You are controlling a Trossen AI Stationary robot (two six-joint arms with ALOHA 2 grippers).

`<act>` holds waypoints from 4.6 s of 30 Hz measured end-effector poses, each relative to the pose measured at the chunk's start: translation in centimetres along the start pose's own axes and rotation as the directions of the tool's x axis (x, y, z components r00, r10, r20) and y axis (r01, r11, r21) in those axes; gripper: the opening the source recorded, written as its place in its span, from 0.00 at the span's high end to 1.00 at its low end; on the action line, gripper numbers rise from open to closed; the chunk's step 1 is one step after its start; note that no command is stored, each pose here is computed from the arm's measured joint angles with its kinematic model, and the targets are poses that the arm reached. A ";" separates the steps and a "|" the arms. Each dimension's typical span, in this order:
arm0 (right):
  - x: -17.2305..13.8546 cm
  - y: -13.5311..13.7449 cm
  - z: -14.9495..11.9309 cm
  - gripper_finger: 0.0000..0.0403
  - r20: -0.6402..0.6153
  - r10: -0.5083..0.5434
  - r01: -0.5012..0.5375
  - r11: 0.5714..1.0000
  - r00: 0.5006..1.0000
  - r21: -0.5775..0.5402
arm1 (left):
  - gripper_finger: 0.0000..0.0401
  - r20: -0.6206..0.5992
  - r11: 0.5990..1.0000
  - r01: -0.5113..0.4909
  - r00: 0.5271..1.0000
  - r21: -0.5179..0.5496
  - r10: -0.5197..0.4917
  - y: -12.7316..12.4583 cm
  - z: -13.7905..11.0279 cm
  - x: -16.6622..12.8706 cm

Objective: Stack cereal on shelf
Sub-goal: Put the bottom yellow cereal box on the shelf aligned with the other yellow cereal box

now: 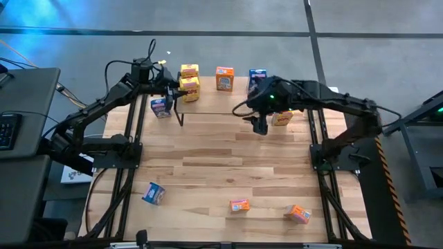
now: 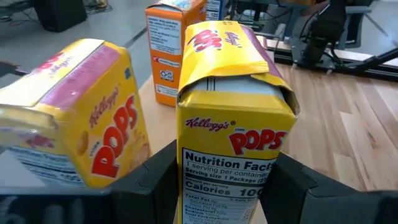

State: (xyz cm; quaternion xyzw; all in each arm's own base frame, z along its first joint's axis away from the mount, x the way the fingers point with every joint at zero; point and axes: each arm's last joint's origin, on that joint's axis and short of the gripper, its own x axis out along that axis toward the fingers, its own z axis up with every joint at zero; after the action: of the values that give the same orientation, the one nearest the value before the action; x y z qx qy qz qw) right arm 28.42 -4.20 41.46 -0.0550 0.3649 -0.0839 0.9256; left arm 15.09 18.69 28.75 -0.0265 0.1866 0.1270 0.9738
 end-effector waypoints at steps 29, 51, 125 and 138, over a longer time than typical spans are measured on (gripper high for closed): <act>0.9 1.4 -9.3 0.30 0.376 -0.037 0.015 0.998 0.926 0.061 | 0.58 -0.006 0.999 0.033 0.999 0.018 -0.033 2.2 -1.4 1.0; 1.0 1.4 -9.4 0.30 0.371 -0.036 0.013 0.998 0.928 0.066 | 0.58 0.035 0.998 0.047 0.998 0.041 -0.048 2.7 -1.2 0.8; 1.0 1.4 -9.4 0.30 0.370 -0.037 0.013 0.998 0.928 0.066 | 0.49 -0.007 0.999 0.016 1.000 0.028 -0.016 3.4 -2.0 1.4; 1.0 1.4 -9.4 0.30 0.370 -0.036 0.013 0.998 0.928 0.066 | 0.38 -0.008 0.999 -0.044 0.999 0.001 0.044 3.2 -1.6 0.9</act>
State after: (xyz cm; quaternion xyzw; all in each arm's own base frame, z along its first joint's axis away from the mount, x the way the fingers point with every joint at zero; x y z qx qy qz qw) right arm 22.87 -3.37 33.75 -0.0456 0.1800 -0.0949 0.9780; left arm 14.51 21.89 26.95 -0.0224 0.1911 0.1482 0.9701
